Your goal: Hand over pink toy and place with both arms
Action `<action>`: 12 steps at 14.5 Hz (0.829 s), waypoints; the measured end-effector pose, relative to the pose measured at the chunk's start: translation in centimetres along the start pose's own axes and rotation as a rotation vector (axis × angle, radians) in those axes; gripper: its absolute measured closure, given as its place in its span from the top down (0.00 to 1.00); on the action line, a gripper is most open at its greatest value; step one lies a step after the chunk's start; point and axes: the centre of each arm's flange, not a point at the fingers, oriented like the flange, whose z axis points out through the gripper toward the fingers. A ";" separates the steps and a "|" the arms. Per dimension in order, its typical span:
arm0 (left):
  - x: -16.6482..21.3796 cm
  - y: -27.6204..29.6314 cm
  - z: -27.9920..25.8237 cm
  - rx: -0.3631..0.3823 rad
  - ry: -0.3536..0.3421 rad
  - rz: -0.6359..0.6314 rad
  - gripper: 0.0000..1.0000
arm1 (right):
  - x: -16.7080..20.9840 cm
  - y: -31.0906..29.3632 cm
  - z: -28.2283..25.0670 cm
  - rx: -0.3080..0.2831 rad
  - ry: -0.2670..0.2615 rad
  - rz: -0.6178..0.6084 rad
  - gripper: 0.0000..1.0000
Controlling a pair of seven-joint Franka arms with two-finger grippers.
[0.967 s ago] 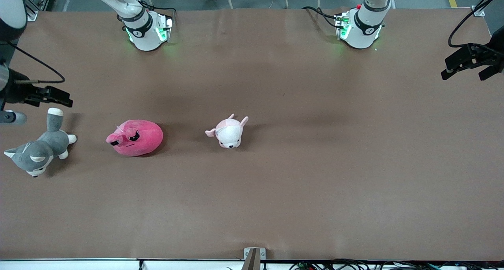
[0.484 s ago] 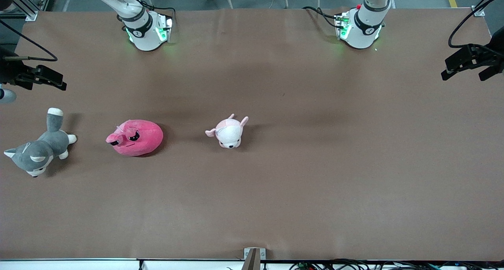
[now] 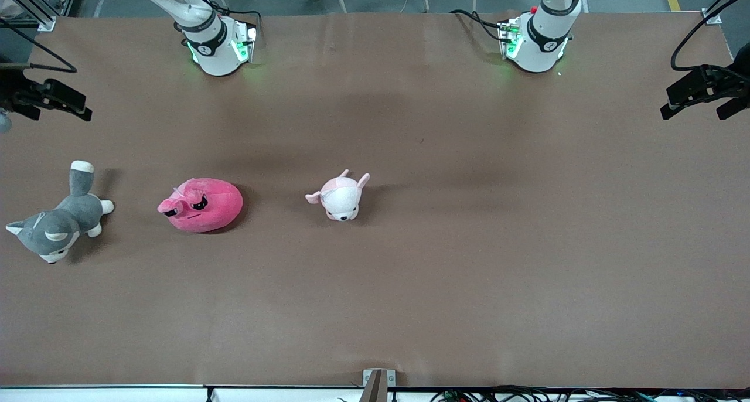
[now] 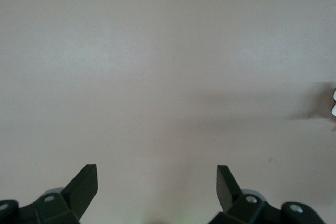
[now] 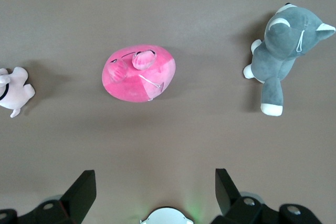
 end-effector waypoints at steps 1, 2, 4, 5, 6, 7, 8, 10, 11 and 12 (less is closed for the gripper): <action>0.0 0.1 0.0 0.000 0.000 0.002 1.00 | -0.5 0.0 -0.5 0.001 0.002 0.000 1.00; 0.0 0.3 0.0 -0.001 0.000 0.005 1.00 | -0.9 0.1 -0.9 0.001 0.006 0.000 1.00; 0.0 0.5 0.0 -0.001 0.000 0.009 1.00 | -1.1 0.1 -1.0 0.001 0.010 0.000 1.00; 0.0 0.5 0.0 -0.001 0.000 0.009 1.00 | -1.1 0.1 -0.9 0.001 0.009 0.000 1.00; 0.0 0.5 0.0 -0.001 0.000 0.009 1.00 | -1.0 0.0 -0.8 0.001 0.010 0.000 1.00; 0.0 0.4 0.0 -0.001 0.000 0.009 1.00 | -1.0 0.0 -0.8 0.001 0.013 0.000 1.00; 0.0 0.4 0.0 -0.001 0.000 0.009 1.00 | -0.9 0.0 -0.9 0.001 0.017 0.000 1.00; 0.0 0.4 0.0 -0.001 0.000 0.008 1.00 | -0.9 0.0 -0.9 0.001 0.022 0.000 1.00; 0.0 0.4 0.0 -0.001 0.000 0.008 1.00 | -0.9 0.0 -0.9 0.001 0.025 0.000 1.00; 0.0 0.4 0.0 -0.001 0.000 0.008 1.00 | -0.8 0.1 -1.0 0.001 0.030 0.000 1.00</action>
